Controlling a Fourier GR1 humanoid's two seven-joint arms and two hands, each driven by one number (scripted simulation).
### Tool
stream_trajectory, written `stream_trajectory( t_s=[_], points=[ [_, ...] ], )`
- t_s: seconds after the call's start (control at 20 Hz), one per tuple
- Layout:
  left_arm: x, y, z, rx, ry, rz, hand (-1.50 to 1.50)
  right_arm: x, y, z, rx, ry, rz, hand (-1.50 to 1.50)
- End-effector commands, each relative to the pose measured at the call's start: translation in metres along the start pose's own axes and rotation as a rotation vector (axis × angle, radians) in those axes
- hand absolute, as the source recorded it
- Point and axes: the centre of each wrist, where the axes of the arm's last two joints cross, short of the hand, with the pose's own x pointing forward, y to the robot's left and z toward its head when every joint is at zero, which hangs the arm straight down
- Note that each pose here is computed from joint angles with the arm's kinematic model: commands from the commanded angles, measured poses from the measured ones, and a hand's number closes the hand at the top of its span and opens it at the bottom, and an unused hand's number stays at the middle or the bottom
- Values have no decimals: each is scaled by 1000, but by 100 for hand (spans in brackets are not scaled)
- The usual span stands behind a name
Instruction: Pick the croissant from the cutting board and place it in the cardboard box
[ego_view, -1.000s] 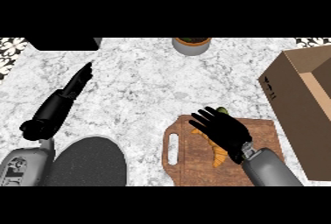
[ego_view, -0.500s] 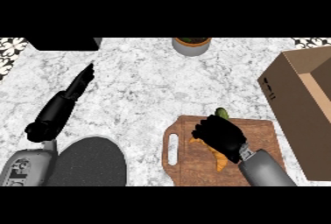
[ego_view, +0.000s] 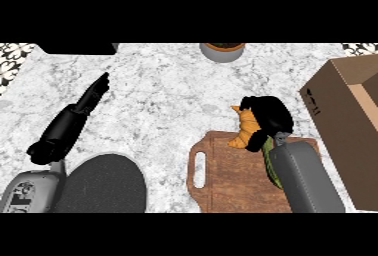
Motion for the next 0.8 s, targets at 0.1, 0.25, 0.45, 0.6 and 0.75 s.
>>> stream_trajectory(
  t_s=[0.1,0.25,0.45,0.6,0.75],
  points=[
    [2,6,-2,-14,-18,8,0,22,-52,-42,-218,204,-76,150],
    [9,-1,2,-15,1,0,0,16,-73,-54,-315,189,31,150],
    [14,-12,1,-8,13,5,0,46,-90,-55,-409,185,36,150],
    [-11,9,11,15,33,4,0,43,-150,-42,-535,289,-33,150],
    [-5,-1,9,6,26,5,0,19,-156,-38,-656,444,-133,150]
  ],
)
